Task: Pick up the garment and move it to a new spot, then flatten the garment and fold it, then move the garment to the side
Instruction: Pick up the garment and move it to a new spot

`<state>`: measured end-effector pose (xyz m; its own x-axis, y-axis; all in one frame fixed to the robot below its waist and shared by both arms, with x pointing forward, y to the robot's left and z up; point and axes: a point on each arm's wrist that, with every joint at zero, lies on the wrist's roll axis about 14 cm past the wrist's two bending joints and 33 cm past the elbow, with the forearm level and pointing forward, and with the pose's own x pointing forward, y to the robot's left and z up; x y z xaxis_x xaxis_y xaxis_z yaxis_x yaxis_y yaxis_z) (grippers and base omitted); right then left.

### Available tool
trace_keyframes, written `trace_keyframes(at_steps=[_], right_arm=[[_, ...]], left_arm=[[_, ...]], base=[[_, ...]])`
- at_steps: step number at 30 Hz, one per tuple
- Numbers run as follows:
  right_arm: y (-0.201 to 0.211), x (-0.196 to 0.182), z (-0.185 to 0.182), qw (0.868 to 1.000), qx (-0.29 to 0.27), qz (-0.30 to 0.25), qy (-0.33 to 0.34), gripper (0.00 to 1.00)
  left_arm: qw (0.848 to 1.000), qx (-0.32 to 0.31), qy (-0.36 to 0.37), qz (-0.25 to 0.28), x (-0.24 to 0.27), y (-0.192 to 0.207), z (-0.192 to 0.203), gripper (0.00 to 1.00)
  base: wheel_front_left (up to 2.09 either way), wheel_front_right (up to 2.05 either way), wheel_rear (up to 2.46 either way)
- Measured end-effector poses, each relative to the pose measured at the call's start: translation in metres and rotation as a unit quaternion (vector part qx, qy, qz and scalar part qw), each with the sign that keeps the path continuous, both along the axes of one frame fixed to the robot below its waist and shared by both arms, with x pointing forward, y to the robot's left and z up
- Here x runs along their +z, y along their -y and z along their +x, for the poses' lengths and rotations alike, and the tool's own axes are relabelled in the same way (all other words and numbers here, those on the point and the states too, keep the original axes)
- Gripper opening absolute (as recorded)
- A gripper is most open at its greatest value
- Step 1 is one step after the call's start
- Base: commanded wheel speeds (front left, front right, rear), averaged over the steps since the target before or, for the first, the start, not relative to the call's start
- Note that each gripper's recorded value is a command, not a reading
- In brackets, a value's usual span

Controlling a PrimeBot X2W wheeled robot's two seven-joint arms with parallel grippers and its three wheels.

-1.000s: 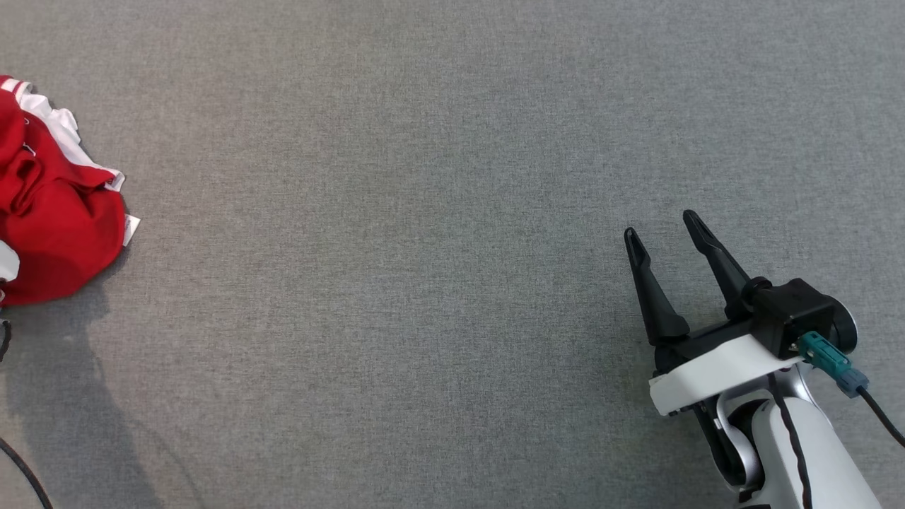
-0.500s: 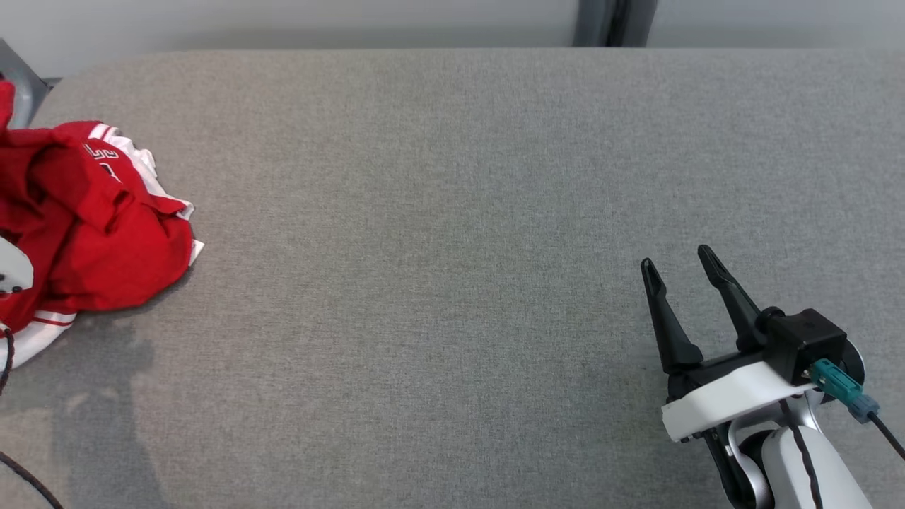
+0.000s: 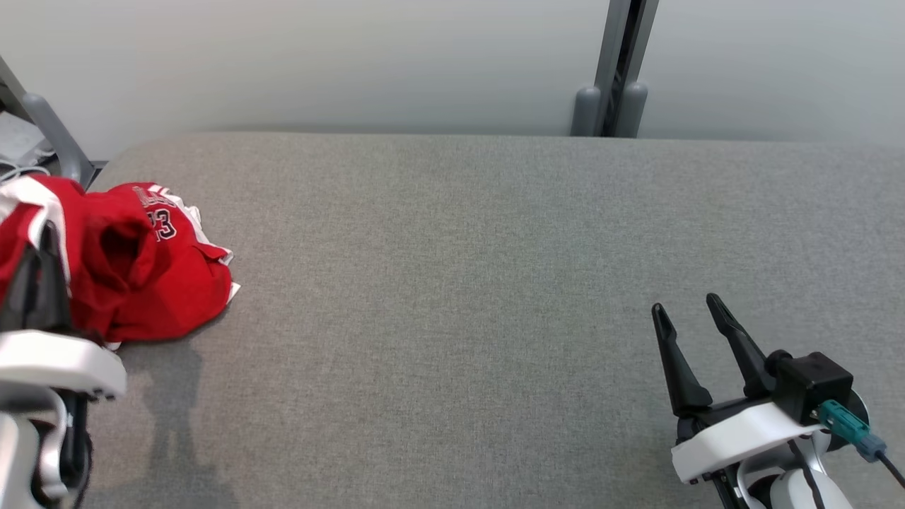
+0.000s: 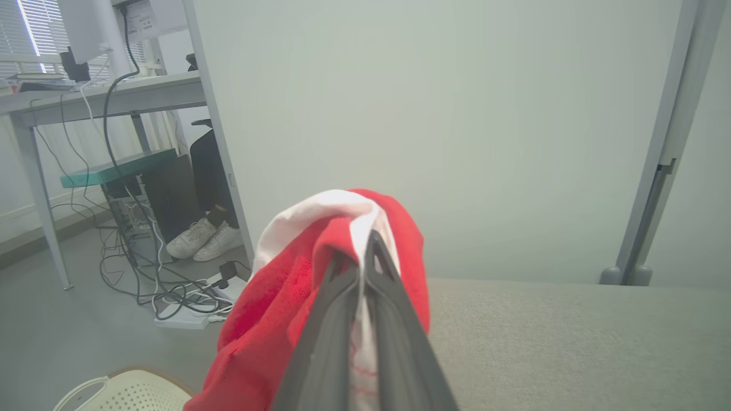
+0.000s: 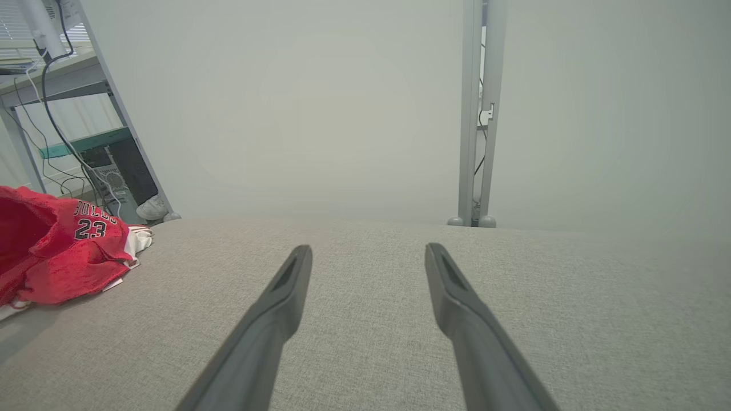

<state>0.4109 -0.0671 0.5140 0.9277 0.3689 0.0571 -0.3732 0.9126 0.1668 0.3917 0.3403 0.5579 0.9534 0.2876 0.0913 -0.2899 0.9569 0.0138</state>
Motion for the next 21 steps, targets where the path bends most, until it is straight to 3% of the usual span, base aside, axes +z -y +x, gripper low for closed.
trace_keyframes(at_steps=[6, 13, 17, 21], right_arm=[[0.009, 0.008, -0.010, 1.000, -0.011, 0.002, 0.008, 1.00], [0.023, 0.013, -0.012, 0.999, -0.031, 0.001, 0.013, 1.00], [0.041, 0.019, -0.011, 0.998, -0.056, -0.001, 0.020, 1.00], [0.064, 0.015, -0.013, 0.996, -0.088, -0.008, 0.012, 1.00]], left_arm=[[0.999, -0.045, 0.002, 0.004, 0.019, 0.048, -0.033, 0.00], [0.992, -0.127, 0.014, -0.012, 0.035, 0.109, -0.026, 0.00], [0.978, -0.207, 0.021, -0.010, 0.042, 0.159, -0.008, 0.00], [0.953, -0.300, 0.030, -0.017, 0.048, 0.221, 0.011, 0.00]], base=[[0.00, 0.00, 0.00], [0.00, 0.00, 0.00], [0.00, 0.00, 0.00], [0.00, 0.00, 0.00]])
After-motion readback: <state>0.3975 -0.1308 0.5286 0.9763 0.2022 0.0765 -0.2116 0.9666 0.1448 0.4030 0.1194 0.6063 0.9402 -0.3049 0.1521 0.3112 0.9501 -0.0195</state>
